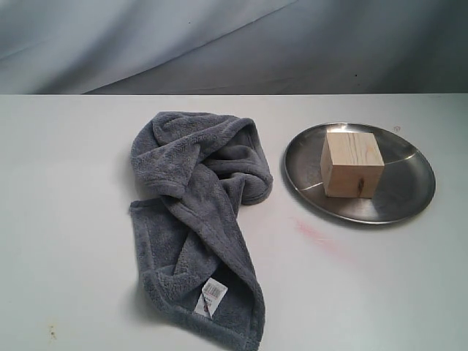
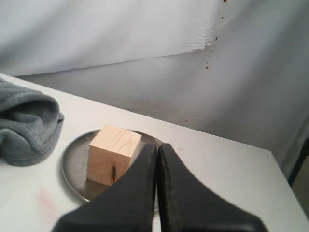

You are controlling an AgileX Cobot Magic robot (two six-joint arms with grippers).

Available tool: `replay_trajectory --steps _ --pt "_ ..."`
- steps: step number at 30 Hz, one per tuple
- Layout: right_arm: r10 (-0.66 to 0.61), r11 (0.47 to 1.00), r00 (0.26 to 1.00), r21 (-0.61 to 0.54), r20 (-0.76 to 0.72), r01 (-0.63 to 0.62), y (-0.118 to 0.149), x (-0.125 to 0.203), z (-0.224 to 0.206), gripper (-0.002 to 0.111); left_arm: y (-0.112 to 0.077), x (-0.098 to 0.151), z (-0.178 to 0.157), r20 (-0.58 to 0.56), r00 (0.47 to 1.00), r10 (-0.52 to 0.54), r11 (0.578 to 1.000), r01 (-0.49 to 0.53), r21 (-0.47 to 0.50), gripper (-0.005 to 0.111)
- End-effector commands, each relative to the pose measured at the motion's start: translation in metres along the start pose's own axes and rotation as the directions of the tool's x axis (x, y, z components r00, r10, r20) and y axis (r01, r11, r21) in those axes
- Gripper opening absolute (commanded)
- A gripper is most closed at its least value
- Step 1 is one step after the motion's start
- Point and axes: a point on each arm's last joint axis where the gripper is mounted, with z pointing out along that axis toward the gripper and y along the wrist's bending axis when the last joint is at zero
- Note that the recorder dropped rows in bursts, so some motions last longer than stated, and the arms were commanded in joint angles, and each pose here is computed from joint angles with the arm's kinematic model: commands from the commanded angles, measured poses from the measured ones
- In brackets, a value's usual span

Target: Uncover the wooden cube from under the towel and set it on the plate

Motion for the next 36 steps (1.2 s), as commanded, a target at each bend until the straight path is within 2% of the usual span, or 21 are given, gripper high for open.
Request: replay_trajectory --steps 1,6,10,20,25,29,32,36 --pt "0.147 0.989 0.988 -0.020 0.038 -0.146 0.002 -0.002 0.000 0.000 0.000 0.000 0.000 0.013 1.000 -0.005 1.000 0.005 -0.003 0.000" --pt "0.137 0.990 0.991 -0.019 0.008 -0.137 0.004 0.008 0.004 0.000 0.000 0.000 0.000 0.013 1.000 -0.005 1.000 0.005 -0.003 0.000" --pt "0.161 0.987 0.982 -0.009 0.104 -0.161 0.005 0.012 0.010 0.000 0.000 0.000 0.000 0.013 1.000 -0.005 1.000 0.005 -0.003 0.000" --pt "0.152 0.988 0.983 -0.004 0.099 -0.152 0.013 0.046 0.023 0.000 0.000 0.000 0.000 0.013 1.000 -0.005 1.000 0.005 -0.003 0.000" --pt "0.139 0.990 0.981 0.000 0.137 -0.140 0.012 0.044 0.022 0.000 0.000 0.000 0.000 0.013 1.000 -0.005 1.000 0.005 -0.003 0.000" --pt "0.100 0.989 0.985 0.095 0.139 -0.114 0.007 0.044 0.022 0.000 0.000 0.000 0.000 0.013 1.000 -0.005 1.000 0.005 -0.003 0.000" --pt "0.142 0.971 0.981 0.174 0.135 -0.165 0.002 0.045 0.022 0.000 0.000 0.000 0.000 0.013 1.000 -0.005 1.000 0.005 -0.003 0.000" --pt "0.152 0.959 0.979 0.222 0.133 -0.179 0.000 0.045 0.021 0.000 0.000 0.000 0.000 0.013 1.000 -0.005 1.000 0.005 -0.003 0.000"
